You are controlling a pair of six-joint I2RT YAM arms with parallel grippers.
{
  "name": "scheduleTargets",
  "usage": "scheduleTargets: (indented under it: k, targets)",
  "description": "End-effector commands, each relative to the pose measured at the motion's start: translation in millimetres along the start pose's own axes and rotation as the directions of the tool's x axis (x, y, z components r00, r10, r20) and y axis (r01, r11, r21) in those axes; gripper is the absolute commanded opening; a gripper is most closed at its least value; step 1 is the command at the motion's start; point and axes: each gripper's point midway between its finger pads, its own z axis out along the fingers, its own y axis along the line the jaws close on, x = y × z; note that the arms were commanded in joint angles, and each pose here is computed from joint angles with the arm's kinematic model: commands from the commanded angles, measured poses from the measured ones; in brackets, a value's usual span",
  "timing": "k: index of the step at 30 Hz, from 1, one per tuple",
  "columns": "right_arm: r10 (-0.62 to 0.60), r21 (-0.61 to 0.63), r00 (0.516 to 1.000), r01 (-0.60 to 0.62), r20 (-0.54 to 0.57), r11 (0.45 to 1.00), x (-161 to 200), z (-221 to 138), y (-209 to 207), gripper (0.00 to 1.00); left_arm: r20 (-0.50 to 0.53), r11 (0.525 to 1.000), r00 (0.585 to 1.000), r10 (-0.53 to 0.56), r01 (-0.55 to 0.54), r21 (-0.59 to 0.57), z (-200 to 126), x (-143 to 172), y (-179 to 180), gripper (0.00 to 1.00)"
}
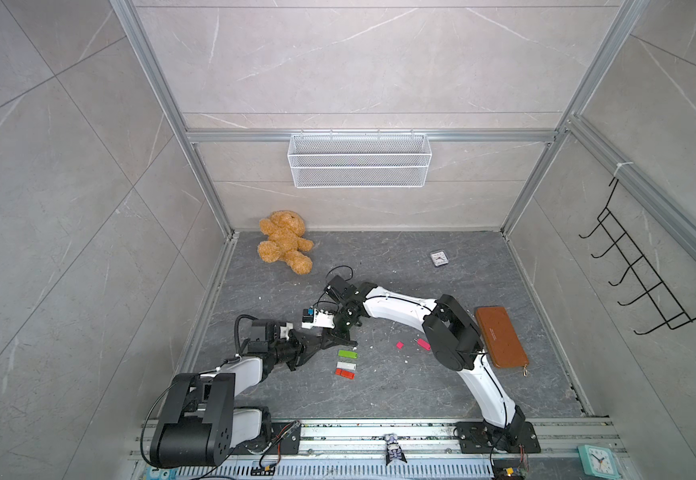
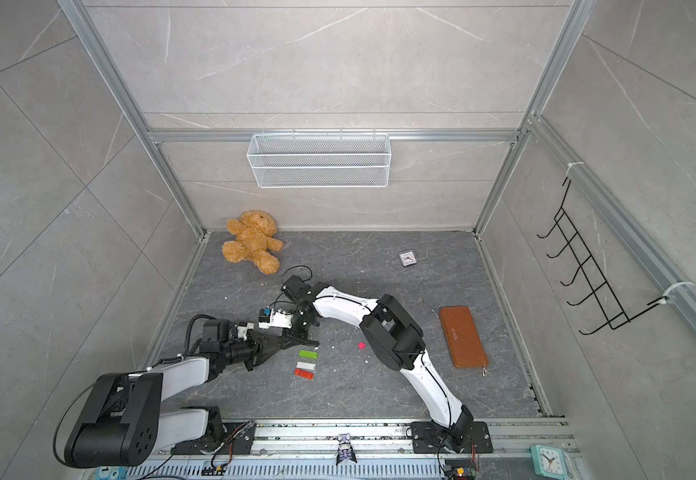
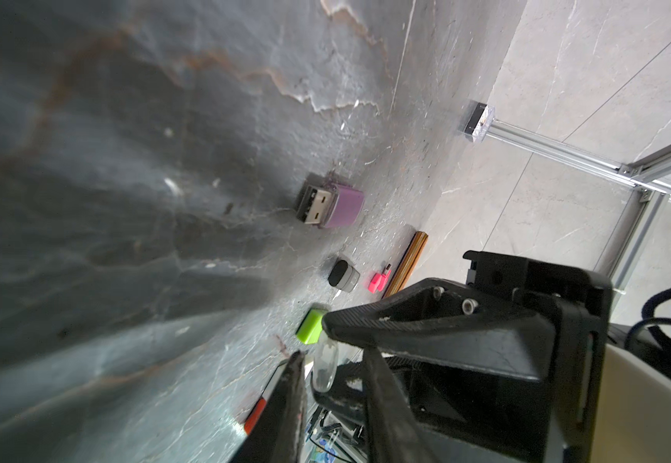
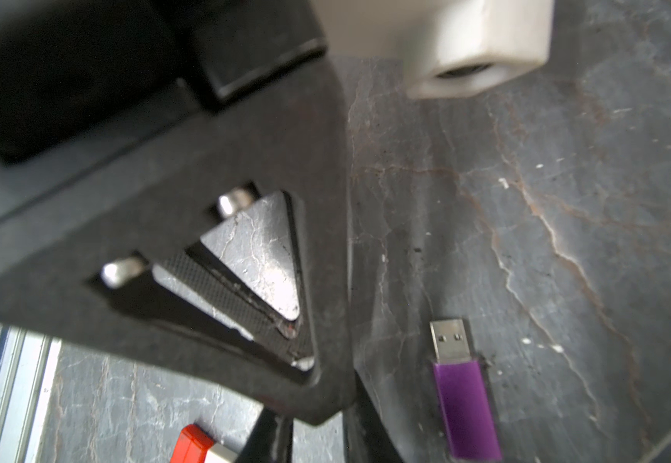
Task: Close the usb drive cover
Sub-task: Pick up the cover from the center of the board.
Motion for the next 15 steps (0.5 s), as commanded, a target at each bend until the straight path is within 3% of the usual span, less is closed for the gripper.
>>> scheduleTargets:
  k: [1, 15]
  targets:
    - [-0.060, 0.026, 0.990, 0.057, 0.124, 0.998, -39.6, -19.3, 2.1, 0.24, -0.039, 1.000, 0.999, -0.001, 0.001, 0.007, 3.8, 5.7, -4.3, 0.24]
    - [-0.046, 0.044, 0.985, 0.039, 0.165, 0.998, -51.0, -20.4, -5.9, 0.23, -0.034, 1.000, 0.999, -0.006, 0.006, 0.009, 3.8, 5.9, -3.6, 0.06]
